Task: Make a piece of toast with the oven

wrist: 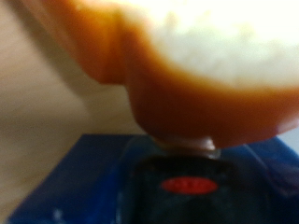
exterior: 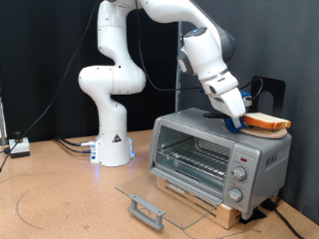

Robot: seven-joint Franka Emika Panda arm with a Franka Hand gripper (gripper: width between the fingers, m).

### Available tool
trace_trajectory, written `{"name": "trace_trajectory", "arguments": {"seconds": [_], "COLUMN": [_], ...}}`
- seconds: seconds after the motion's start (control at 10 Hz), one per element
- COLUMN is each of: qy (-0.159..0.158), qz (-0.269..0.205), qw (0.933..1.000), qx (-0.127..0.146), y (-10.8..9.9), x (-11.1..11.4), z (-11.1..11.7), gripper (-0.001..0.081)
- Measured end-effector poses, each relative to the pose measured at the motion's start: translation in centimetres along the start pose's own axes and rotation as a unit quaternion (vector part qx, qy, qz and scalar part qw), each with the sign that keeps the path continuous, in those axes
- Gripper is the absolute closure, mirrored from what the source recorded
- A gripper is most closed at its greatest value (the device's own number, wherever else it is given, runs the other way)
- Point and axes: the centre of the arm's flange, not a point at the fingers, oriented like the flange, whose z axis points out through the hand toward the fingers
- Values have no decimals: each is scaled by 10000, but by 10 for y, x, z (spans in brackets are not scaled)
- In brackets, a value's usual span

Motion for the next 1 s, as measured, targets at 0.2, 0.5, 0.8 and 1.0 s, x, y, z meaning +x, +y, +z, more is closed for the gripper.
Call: {"name": "trace_trajectory", "arguments": {"seconds": [0.2,0.5,0.8,1.0], "qy": [693,1249,882,725], "qz": [44,286,655,791], "qw": [9976,9915,9928,9910], "qx": [36,226,477,801], "y": [5,14,20,26], "x": [0,-18,-14,-16], "z": [1,9,7,0], "gripper": [407,407,407,407]}}
